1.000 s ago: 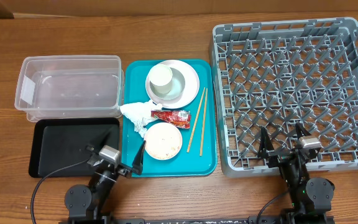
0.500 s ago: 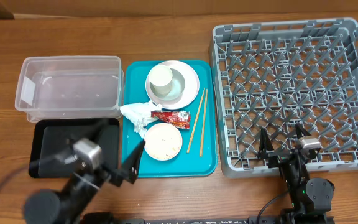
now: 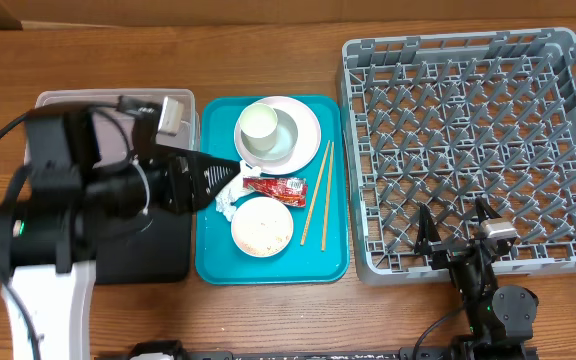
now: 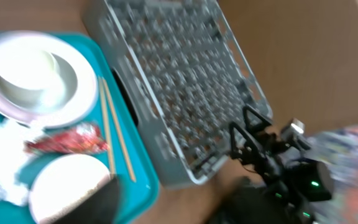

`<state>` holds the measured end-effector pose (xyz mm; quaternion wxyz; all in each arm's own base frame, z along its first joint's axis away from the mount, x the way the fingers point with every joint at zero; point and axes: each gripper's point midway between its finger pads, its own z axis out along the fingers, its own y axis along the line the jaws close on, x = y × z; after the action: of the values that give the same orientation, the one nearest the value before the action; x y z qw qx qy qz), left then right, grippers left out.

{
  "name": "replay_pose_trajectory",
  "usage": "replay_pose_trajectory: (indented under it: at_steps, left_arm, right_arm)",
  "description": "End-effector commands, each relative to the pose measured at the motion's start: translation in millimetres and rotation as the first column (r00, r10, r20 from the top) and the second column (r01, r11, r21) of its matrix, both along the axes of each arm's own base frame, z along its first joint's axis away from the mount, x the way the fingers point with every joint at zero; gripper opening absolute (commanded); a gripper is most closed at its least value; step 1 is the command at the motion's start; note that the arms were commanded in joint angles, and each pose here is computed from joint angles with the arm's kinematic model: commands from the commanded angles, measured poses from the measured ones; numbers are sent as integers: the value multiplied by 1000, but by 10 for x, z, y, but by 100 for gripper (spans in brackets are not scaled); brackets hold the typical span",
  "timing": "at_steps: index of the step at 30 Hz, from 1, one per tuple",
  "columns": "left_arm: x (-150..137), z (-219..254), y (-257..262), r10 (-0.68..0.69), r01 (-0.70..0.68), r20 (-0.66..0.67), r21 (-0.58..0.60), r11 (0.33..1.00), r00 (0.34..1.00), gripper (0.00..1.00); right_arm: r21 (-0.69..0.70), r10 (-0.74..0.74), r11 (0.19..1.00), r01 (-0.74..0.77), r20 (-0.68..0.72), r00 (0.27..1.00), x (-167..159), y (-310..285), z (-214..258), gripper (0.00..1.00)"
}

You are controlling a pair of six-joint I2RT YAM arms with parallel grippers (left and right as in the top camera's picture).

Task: Sort waste into correct bins and load items into the dishwasher
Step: 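Move the left gripper over the pink rice bowl on the teal tray, then lower the left gripper and grasp the rim of the pink bowl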

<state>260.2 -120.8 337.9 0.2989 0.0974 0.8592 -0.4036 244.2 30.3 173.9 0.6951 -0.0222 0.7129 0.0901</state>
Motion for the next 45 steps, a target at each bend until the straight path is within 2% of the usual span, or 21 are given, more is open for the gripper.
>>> replay_pose_trajectory:
  at_steps: [1, 6, 9, 13, 14, 16, 21, 25, 28, 33, 39, 45]
  left_arm:
    - [-7, -48, -181, -101, 96, -76, -75, 993, 992, 4]
    - [-13, -485, -315, -81, 93, -232, 41, 995, 969, 4]
    - [-22, -787, -312, 41, 27, -296, 221, 975, 954, 4]
    - [-66, -979, -384, 146, -24, -276, 402, 915, 950, 5]
    - [-67, -1008, -413, 168, -40, -260, 437, 899, 951, 7]
    - [-63, -1069, -503, 211, -73, -230, 493, 867, 950, 20]
    - [-76, -1272, -761, 240, -83, -201, 577, 812, 950, 23]
    - [-120, -1537, -975, 214, -20, -231, 632, 775, 949, 27]
    - [-133, -1786, -1095, 199, 35, -270, 669, 742, 942, 35]
    - [-106, -2180, -1127, 223, 96, -333, 723, 685, 916, 30]
    - [-87, -2506, -1139, 245, 143, -375, 757, 638, 894, 29]
    - [-48, -2653, -1071, 270, 145, -361, 797, 587, 892, 26]
  right_arm:
    - [1, 0, 1000, 0, 4, 1000, 1, -2, -18, 100]
    - [1, 0, 1000, 0, 4, 1000, 1, -2, -18, 100]
    - [1, 0, 1000, 0, 4, 1000, 1, -2, -18, 100]
    - [1, -1, 1000, 1, 4, 1000, 1, -3, -18, 100]
    - [1, -1, 1000, 1, 4, 1000, 1, -3, -18, 100]
    - [1, 0, 1000, 0, 4, 1000, 1, -2, -18, 100]
    - [1, 0, 1000, 0, 4, 1000, 1, -2, -18, 100]
    - [1, 0, 1000, 0, 4, 1000, 1, -2, -18, 100]
    - [1, 0, 1000, 0, 4, 1000, 1, -2, -18, 100]
    - [1, 0, 1000, 0, 4, 1000, 1, -2, -18, 100]
    - [1, -1, 1000, 1, 4, 1000, 1, -3, -18, 100]
    - [1, 0, 1000, 0, 4, 1000, 1, -2, -18, 100]
